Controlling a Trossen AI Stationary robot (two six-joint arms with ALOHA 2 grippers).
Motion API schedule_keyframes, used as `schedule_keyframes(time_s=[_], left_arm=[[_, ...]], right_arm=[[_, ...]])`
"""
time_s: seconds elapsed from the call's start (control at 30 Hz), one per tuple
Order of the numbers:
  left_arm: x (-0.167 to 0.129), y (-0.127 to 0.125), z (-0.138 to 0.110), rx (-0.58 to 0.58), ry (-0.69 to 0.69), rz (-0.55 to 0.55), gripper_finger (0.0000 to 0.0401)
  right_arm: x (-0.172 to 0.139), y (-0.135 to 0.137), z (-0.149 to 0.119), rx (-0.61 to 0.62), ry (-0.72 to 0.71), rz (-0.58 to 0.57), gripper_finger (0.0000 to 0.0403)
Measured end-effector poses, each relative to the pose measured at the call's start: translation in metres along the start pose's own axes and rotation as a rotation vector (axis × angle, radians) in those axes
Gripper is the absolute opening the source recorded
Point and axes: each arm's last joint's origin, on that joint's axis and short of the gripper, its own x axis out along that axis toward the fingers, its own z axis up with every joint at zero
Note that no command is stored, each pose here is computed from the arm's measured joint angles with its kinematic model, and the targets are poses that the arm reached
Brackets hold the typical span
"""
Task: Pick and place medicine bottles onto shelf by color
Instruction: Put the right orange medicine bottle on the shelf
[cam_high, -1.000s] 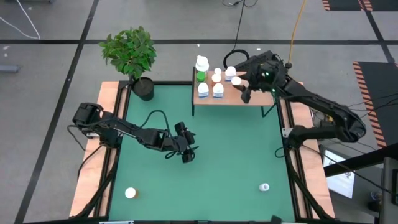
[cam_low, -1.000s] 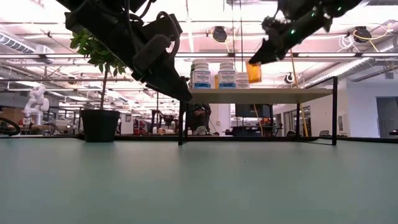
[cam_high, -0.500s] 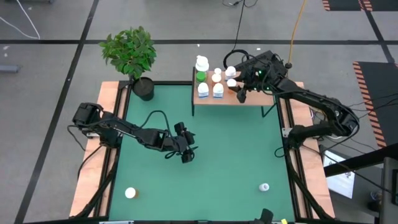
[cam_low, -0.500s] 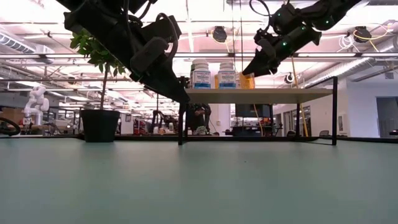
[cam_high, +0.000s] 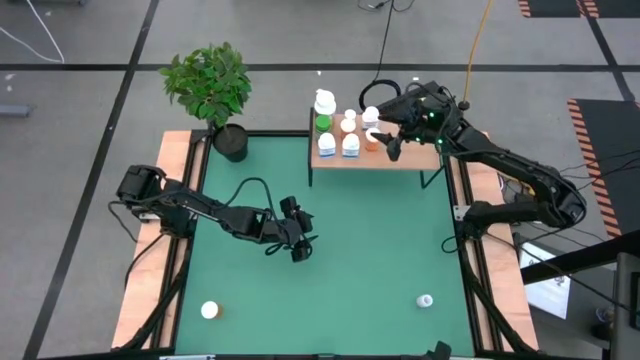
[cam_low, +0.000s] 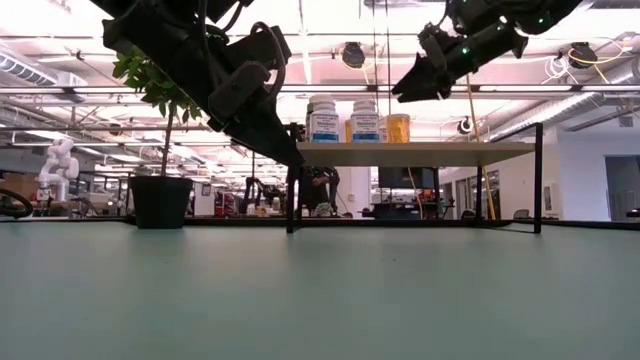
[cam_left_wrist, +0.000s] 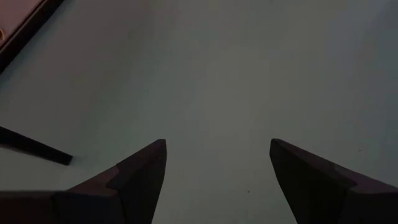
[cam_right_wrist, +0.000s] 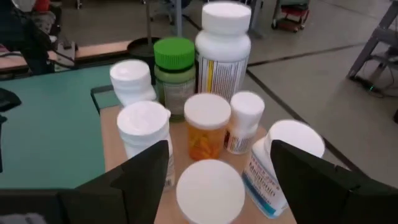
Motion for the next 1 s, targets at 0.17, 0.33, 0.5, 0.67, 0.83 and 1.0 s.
schedule_keyframes(time_s=[0.17,0.33,0.5,0.67,0.83,1.0], left_arm=[[0.0,0.0,0.0,0.002,-0.001,0.0,0.0289],[0.0,0.001,0.0,-0.008,-0.001,0.003,0.0289],[0.0,0.001,0.0,-0.008,-0.001,0.003,0.0289],[0.0,0.001,0.0,-0.007,-0.001,0.003,0.0289],[0.0,0.001,0.0,-0.007,-0.001,0.003,0.0289],[0.0,0.001,0.0,-0.007,-0.001,0.003,0.0289]], right_arm=[[0.007,-0.002,-0.005,0.02,0.03,0.0,0.0245],[0.021,-0.005,-0.011,0.013,0.043,0.003,0.0157],[0.026,-0.007,-0.012,0.01,0.036,0.006,0.0065],[0.028,-0.007,-0.016,-0.001,0.067,0.012,0.0017],[0.03,-0.006,-0.026,-0.003,0.08,0.015,0.0001],[0.03,-0.004,-0.037,-0.018,0.105,0.01,0.0001]])
